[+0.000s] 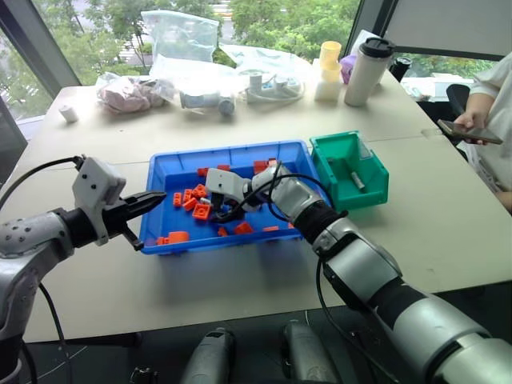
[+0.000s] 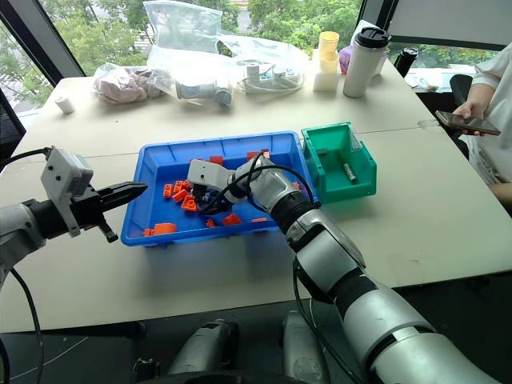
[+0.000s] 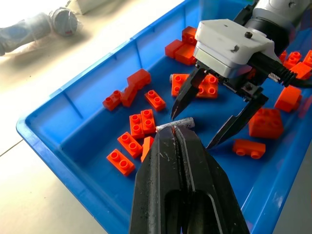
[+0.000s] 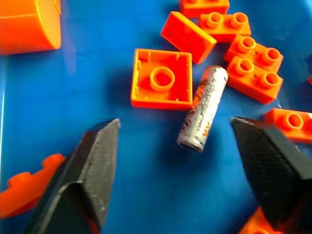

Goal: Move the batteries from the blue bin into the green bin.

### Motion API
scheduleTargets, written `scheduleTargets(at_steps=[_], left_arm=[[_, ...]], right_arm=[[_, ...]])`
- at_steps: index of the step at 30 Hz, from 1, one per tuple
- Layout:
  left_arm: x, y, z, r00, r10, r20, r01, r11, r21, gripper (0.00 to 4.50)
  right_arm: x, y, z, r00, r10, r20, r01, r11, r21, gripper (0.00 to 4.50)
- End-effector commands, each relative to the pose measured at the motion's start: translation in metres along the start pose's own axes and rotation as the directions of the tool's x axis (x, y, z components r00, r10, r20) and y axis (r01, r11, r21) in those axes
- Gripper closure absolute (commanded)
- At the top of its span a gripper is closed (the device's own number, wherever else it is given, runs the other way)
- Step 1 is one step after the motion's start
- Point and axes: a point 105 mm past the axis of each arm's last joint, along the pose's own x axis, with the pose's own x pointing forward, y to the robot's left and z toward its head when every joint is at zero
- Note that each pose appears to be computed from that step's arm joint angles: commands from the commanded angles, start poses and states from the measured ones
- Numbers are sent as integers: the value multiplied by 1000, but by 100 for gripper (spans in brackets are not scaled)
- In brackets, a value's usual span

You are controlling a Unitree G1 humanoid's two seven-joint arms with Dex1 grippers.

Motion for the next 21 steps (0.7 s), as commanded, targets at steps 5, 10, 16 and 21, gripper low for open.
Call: scheduleTargets(at_steps=[5, 10, 16, 21], left_arm=[[-2, 0, 11, 999, 21, 38, -23, 999, 47, 450], [0, -1, 11, 999, 22, 42, -24, 999, 46, 450], [8, -4, 9, 998, 8, 61, -10, 1000, 29, 450], [19, -6, 7, 997, -30, 75, 28, 999, 25, 450]], right_arm=[[0, -12, 7, 998, -64, -13, 65, 998, 7, 446], [-28, -28, 18, 991, -124, 52, 124, 992, 10, 446], [-151, -59, 16, 889, -439, 130, 419, 895, 155, 446], [-229, -55, -26, 788, -615, -16, 595, 755, 275, 446]])
